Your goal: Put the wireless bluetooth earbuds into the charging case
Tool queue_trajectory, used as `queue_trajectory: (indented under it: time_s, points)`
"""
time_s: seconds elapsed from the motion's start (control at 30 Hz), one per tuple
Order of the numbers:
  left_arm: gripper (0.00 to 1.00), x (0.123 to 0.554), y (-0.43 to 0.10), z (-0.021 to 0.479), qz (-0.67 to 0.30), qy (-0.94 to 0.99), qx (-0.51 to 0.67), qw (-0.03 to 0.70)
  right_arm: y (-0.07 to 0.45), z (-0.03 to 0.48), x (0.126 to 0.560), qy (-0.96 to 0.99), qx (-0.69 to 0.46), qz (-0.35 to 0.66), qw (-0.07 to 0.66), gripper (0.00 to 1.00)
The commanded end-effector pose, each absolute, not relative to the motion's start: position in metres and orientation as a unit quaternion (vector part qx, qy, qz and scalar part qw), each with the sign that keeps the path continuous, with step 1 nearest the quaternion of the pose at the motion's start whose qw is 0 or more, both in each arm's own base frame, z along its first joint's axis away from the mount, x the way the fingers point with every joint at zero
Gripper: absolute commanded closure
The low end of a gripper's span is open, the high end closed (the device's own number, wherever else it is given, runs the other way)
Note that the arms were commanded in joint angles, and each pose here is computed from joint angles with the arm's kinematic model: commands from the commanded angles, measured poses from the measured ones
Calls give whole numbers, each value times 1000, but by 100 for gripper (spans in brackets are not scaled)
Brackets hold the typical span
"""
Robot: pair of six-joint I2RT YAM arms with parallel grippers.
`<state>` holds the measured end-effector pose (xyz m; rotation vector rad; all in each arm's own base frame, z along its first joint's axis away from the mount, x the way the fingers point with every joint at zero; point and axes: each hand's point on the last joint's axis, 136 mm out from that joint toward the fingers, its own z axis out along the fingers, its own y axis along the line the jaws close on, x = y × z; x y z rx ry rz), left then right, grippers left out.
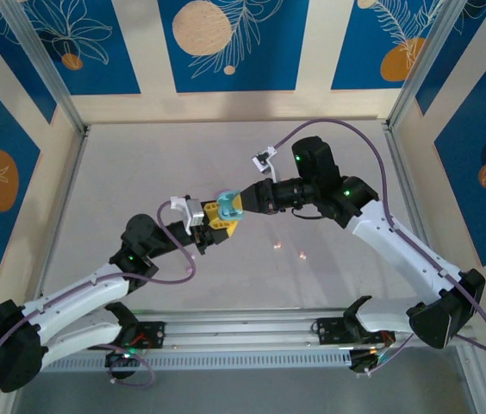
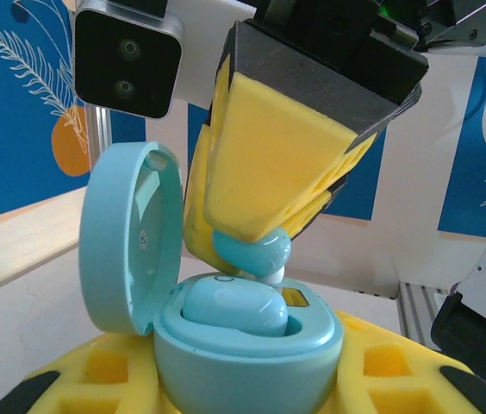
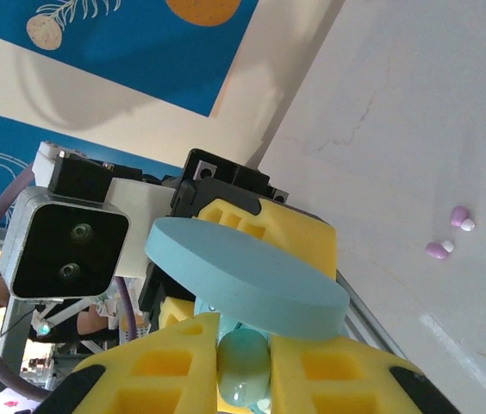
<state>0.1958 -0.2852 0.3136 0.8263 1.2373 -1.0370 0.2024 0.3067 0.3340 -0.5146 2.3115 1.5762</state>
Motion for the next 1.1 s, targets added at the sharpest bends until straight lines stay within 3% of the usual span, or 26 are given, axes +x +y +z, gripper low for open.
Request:
queue_trajectory:
  time_s: [0.0, 1.07]
  points:
    - [77, 185, -284, 341, -467, 495, 362, 637, 305, 334, 206, 812, -179, 533, 159, 80]
    - [77, 186, -282, 345, -465, 494, 356, 643, 299, 333, 207, 828, -170, 507, 166, 68]
